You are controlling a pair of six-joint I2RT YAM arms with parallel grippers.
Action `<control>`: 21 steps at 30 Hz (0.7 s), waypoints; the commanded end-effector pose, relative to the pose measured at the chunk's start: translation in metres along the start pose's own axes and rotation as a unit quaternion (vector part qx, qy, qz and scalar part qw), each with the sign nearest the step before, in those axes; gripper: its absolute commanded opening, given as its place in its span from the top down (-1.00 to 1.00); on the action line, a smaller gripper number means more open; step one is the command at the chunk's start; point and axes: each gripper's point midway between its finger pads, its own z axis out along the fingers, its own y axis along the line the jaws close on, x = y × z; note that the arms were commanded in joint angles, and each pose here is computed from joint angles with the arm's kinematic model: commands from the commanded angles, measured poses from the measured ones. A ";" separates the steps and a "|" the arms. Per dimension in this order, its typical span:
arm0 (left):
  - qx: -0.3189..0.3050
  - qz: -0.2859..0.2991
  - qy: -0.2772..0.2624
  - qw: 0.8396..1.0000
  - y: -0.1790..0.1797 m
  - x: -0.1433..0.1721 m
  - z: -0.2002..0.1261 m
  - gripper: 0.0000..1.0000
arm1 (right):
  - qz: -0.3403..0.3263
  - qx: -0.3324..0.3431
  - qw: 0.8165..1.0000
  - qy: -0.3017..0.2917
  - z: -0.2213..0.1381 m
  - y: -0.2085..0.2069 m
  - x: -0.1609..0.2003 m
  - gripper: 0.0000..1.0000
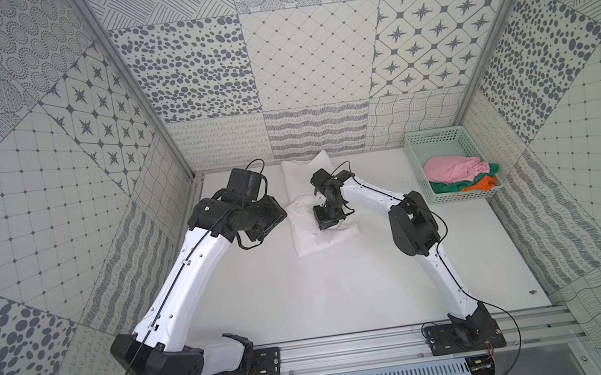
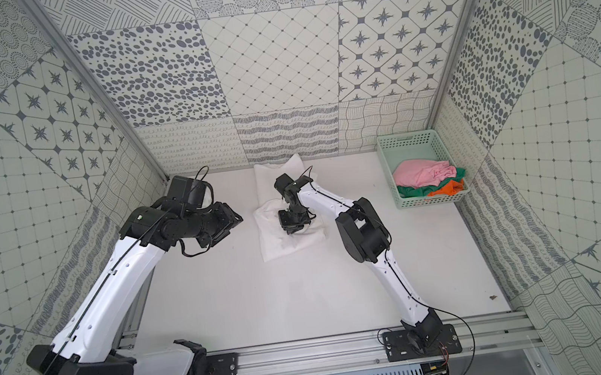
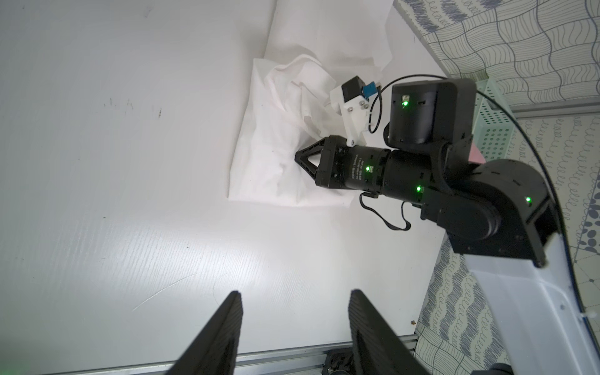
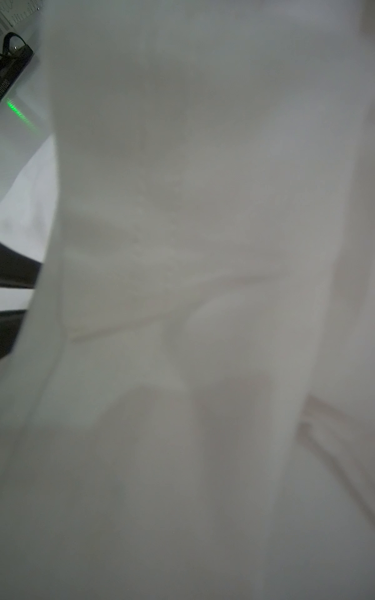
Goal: Fold and stack t-shirts
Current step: Smooth out the T-shirt at the center of the board.
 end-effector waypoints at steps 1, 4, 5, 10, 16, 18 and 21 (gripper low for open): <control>-0.025 -0.020 0.024 0.999 0.026 0.022 -0.011 -0.09 | -0.006 0.014 1.000 -0.026 0.002 -0.012 -0.024 0.70; -0.040 -0.025 0.029 0.998 0.041 0.033 -0.015 -0.08 | 0.000 0.011 0.999 -0.043 -0.003 -0.018 -0.041 0.68; -0.044 -0.027 0.030 0.998 0.046 0.036 -0.017 -0.08 | 0.001 0.009 0.999 -0.048 -0.005 -0.020 -0.046 0.68; -0.058 -0.036 0.034 0.997 0.062 0.047 -0.024 -0.08 | 0.007 0.010 0.998 -0.063 -0.005 -0.035 -0.065 0.66; -0.065 -0.042 0.039 0.996 0.071 0.055 -0.031 -0.08 | 0.011 0.008 0.996 -0.083 -0.012 -0.054 -0.085 0.61; -0.066 -0.044 0.043 0.996 0.074 0.058 -0.031 -0.08 | 0.013 0.001 0.996 -0.092 -0.018 -0.059 -0.093 0.56; -0.065 -0.050 0.055 0.995 0.076 0.064 -0.028 -0.08 | 0.018 -0.018 0.994 -0.110 -0.029 -0.065 -0.107 0.40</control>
